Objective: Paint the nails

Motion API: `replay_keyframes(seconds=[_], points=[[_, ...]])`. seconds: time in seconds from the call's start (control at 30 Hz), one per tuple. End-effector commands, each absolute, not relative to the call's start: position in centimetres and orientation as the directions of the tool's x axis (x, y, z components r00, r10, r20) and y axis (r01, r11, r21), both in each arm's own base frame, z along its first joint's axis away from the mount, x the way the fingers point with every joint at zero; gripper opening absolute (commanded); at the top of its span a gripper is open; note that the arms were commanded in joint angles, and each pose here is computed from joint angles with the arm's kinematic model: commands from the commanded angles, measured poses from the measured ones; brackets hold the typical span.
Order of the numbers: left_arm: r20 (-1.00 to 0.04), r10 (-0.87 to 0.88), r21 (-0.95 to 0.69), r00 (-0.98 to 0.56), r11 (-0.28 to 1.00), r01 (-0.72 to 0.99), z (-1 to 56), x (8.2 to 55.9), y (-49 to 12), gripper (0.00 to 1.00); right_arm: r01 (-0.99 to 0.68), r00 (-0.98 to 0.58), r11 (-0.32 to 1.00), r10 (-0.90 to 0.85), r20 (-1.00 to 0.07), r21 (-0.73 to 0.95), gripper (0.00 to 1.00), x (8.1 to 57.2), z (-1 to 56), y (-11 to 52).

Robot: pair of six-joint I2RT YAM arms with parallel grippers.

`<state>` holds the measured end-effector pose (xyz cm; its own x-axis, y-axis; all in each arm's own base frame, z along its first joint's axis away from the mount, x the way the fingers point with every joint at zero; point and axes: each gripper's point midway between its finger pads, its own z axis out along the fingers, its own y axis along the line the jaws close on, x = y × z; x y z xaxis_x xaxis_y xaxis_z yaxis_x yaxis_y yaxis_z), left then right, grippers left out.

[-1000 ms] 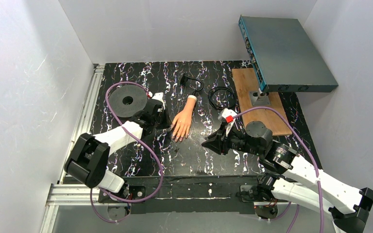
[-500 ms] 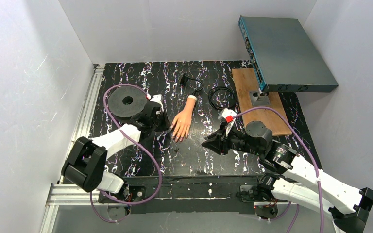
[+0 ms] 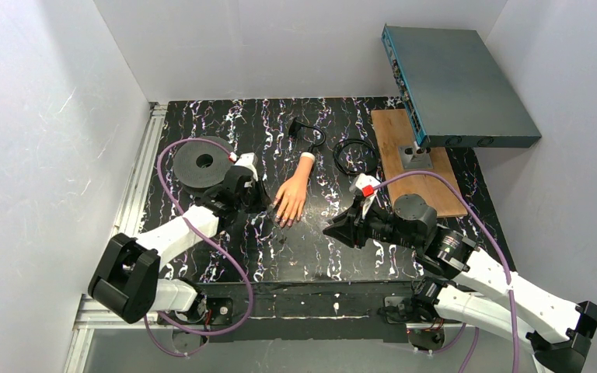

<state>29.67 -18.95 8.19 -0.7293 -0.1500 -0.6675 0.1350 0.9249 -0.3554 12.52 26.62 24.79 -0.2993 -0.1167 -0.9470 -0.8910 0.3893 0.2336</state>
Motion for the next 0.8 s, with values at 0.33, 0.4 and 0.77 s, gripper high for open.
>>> replay_keyframes(seconds=[0.33, 0.4, 0.77], points=[[-0.708, -0.132, -0.343, -0.693, 0.923, 0.174, 9.9, 32.6, -20.6, 0.00, -0.901, -0.253, 0.380, -0.071, -0.965, 0.209, 0.01, 12.4, 27.0, 26.4], [-0.703, -0.129, -0.333, -0.699, 0.929, 0.162, 9.4, 32.8, -20.5, 0.00, -0.900, -0.252, 0.383, -0.071, -0.965, 0.207, 0.01, 12.5, 27.0, 26.3], [-0.672, -0.131, -0.322, -0.729, 0.938, 0.128, 7.6, 31.6, -19.7, 0.00, -0.898, -0.250, 0.392, -0.082, -0.965, 0.200, 0.01, 12.7, 26.5, 26.4]])
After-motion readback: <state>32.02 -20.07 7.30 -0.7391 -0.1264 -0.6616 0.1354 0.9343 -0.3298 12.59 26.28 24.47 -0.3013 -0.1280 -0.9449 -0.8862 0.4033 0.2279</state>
